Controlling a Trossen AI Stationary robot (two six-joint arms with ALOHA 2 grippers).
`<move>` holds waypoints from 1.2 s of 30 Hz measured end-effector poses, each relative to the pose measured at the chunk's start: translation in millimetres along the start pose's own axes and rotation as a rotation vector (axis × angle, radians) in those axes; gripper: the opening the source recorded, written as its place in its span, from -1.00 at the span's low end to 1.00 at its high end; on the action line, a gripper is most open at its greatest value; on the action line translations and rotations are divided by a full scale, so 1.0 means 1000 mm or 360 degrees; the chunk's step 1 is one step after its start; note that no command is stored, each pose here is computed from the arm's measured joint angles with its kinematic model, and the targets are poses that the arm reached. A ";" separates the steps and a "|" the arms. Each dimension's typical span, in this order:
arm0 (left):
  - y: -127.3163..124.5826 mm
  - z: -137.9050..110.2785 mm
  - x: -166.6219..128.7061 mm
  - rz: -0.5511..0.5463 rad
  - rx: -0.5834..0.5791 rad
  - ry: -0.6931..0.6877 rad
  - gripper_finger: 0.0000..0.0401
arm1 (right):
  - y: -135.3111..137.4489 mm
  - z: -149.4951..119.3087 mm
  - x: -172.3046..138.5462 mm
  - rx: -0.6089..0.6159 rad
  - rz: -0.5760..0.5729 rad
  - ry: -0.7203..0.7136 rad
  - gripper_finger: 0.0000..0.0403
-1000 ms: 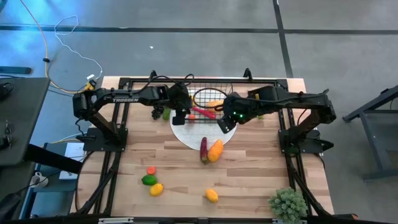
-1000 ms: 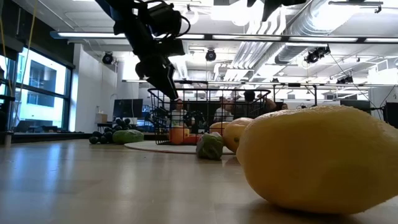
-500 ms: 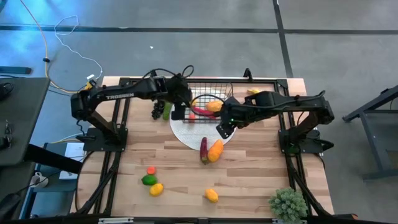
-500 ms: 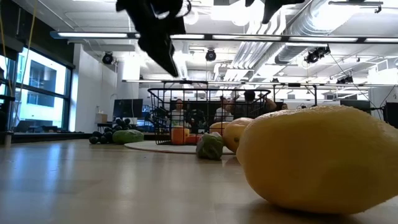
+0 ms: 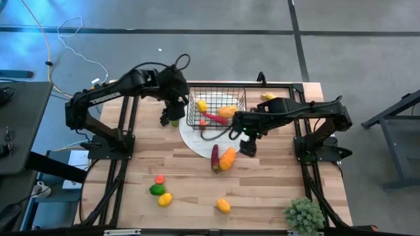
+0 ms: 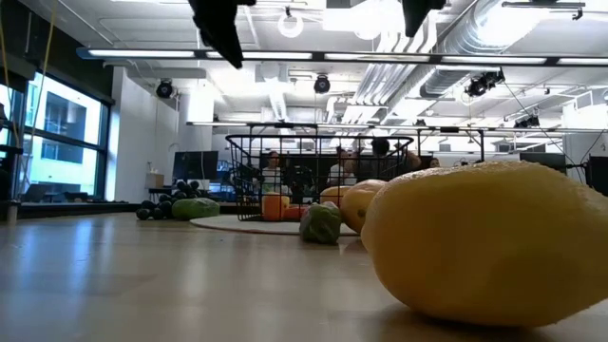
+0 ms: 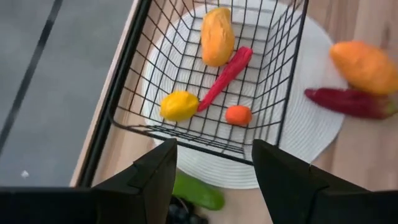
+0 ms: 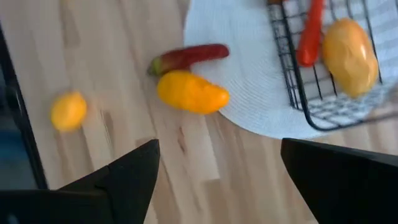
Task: Build produce basket
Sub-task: Put the mango into the wire basket
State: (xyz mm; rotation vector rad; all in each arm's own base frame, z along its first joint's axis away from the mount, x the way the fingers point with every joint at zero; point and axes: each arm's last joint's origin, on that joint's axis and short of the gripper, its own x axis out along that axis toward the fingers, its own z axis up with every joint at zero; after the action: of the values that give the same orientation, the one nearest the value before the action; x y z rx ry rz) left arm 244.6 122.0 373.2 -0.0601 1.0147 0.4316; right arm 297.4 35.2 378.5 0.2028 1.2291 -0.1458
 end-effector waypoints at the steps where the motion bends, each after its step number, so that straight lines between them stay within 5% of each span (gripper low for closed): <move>1: -0.001 -0.001 -0.003 -0.0003 -0.0039 -0.0008 0.00 | 0.001 -0.001 0.000 -0.0090 0.0013 0.0016 0.57; 11: -0.013 -0.009 -0.031 -0.0049 -0.0181 -0.0109 0.00 | 0.026 0.000 0.008 -0.1011 0.0067 -0.0047 0.57; 16: -0.016 -0.014 -0.037 -0.0066 -0.0212 -0.0067 0.00 | 0.038 0.006 0.032 -0.1254 0.0069 0.0046 0.57; 36: -0.015 -0.018 -0.036 -0.0016 -0.0112 0.0001 0.00 | 0.052 0.032 0.144 -0.1370 0.0007 0.0402 0.57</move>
State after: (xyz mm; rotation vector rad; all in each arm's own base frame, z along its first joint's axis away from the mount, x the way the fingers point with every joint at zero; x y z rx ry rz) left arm 219.5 92.0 391.1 -0.1284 0.9993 0.4585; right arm 385.7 78.0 256.4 -0.5390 1.4381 0.4260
